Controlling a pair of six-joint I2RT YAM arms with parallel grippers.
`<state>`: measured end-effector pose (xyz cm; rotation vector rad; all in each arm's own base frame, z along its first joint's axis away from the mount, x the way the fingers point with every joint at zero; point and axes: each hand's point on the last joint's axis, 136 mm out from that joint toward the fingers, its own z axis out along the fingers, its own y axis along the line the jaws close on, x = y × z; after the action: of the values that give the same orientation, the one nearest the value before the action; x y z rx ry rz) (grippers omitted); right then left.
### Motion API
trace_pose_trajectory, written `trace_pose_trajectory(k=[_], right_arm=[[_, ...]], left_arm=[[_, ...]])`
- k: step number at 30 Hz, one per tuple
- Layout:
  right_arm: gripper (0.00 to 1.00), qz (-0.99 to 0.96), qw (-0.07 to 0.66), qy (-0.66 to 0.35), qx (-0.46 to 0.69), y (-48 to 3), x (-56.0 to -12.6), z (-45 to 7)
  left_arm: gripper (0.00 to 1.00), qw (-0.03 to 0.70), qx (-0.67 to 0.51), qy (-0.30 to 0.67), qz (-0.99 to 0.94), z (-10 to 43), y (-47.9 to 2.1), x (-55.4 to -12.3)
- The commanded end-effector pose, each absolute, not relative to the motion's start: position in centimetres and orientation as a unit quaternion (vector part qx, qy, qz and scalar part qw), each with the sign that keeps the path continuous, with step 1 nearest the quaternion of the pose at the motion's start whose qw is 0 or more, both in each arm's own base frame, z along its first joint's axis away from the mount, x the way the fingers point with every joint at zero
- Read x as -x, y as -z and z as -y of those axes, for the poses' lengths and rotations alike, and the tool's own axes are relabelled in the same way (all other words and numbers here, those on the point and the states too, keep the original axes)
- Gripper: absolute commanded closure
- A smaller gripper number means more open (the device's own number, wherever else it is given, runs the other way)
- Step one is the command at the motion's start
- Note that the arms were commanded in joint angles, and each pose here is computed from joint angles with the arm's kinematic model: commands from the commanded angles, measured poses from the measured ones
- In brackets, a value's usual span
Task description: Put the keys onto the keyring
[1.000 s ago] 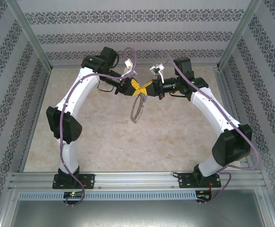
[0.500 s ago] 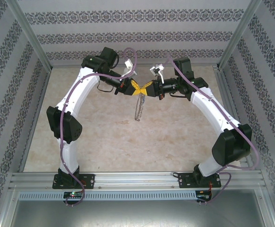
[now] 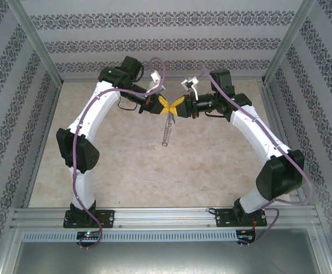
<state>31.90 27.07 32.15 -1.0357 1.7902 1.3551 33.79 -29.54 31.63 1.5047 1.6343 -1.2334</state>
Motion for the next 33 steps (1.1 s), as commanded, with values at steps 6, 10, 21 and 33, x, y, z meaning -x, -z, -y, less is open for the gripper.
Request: trace_pose_trajectory(k=[6, 10, 21, 33], right_arm=[[0.53, -0.674, 0.387, -0.496, 0.386, -35.0, -32.2, -25.3], [0.51, -0.689, 0.396, -0.49, 0.359, -34.3, -31.8, -24.0], [0.54, -0.699, 0.384, -0.507, 0.326, -31.0, -30.6, -24.4], [0.78, -0.698, 0.372, -0.518, 0.325, -30.3, -32.4, -25.8]], left_arm=[[1.0, 0.312, -0.568, 0.481, -0.591, 30.5, -32.8, -33.4], [1.0, 0.316, -0.567, 0.481, -0.59, 30.5, -33.1, -33.4], [1.0, 0.328, -0.559, 0.492, -0.581, 30.4, -34.1, -33.5], [1.0, 0.331, -0.558, 0.499, -0.575, 30.4, -34.7, -33.1]])
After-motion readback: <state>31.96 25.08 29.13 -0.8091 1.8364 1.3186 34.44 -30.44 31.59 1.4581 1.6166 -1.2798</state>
